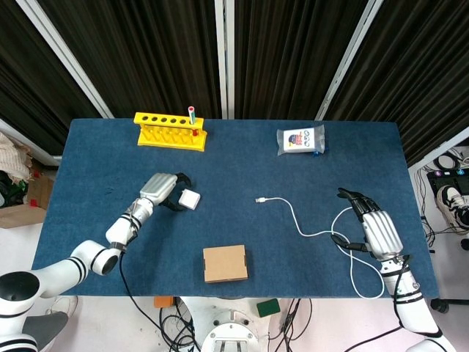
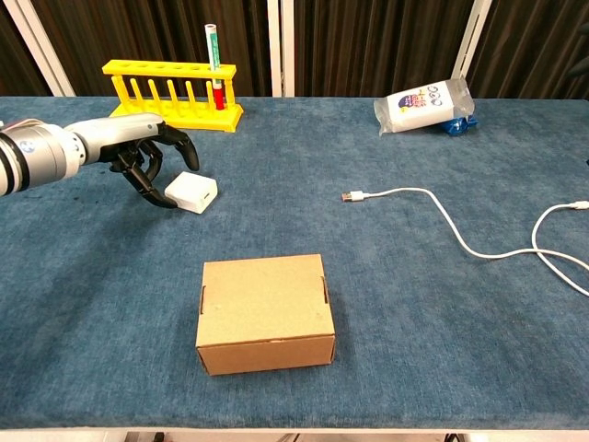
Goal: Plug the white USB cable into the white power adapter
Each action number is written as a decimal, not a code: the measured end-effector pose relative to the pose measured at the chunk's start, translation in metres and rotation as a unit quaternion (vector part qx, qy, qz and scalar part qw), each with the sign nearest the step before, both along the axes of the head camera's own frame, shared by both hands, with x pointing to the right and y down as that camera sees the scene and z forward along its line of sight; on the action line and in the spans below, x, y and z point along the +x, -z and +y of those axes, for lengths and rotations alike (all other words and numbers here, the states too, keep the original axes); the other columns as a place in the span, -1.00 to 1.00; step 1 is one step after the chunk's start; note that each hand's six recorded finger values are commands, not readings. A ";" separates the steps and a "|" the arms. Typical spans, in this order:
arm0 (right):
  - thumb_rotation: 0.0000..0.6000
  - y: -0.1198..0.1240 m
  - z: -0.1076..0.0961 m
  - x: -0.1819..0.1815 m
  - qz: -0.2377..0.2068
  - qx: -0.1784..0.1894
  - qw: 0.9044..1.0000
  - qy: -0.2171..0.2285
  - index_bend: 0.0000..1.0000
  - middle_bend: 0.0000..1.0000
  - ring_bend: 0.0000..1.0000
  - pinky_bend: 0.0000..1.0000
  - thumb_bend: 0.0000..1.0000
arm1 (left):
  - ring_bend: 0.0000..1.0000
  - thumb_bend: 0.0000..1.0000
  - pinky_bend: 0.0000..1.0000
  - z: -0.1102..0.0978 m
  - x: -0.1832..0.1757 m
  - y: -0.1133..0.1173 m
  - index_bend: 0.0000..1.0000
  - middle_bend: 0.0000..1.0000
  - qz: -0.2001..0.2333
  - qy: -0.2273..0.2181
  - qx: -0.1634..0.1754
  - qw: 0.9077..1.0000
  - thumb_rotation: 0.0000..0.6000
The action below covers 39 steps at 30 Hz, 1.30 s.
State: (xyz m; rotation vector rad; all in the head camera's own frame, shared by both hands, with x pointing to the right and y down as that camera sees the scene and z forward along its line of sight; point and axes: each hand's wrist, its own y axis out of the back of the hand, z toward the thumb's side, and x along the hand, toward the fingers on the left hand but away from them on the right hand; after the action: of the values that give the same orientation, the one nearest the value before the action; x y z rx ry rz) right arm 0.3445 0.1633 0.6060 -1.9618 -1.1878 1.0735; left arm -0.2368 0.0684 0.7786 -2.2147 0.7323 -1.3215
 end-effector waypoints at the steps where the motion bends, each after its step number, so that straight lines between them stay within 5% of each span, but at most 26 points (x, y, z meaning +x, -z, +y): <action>1: 1.00 0.000 0.000 0.000 0.000 0.000 1.000 0.000 -0.70 -0.51 -0.70 -0.52 -0.66 | 0.31 -0.75 0.79 0.000 0.000 0.000 -0.26 -0.41 0.001 -0.001 0.001 1.000 1.00; 20: 1.00 0.002 0.003 0.003 -0.004 0.001 1.000 -0.006 -0.69 -0.51 -0.70 -0.52 -0.66 | 0.31 -0.66 0.77 0.002 0.002 -0.007 -0.17 -0.39 -0.012 -0.014 0.002 1.000 1.00; 29: 1.00 0.002 0.001 0.001 -0.004 0.003 1.000 -0.004 -0.69 -0.51 -0.70 -0.52 -0.66 | 0.40 -0.39 0.79 0.003 0.004 -0.007 0.20 0.04 0.012 0.020 -0.007 1.000 1.00; 39: 1.00 0.007 -0.013 -0.009 -0.003 0.009 1.000 0.014 -0.64 -0.46 -0.63 -0.44 -0.64 | 0.42 -0.34 0.81 0.003 -0.001 0.010 0.30 0.17 0.037 0.057 0.034 0.997 1.00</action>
State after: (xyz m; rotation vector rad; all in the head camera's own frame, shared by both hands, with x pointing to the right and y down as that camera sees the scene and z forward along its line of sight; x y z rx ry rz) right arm 0.3359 0.1501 0.5991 -1.9635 -1.1655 1.0404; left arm -0.2377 0.0715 0.7688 -2.2062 0.9296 -1.2525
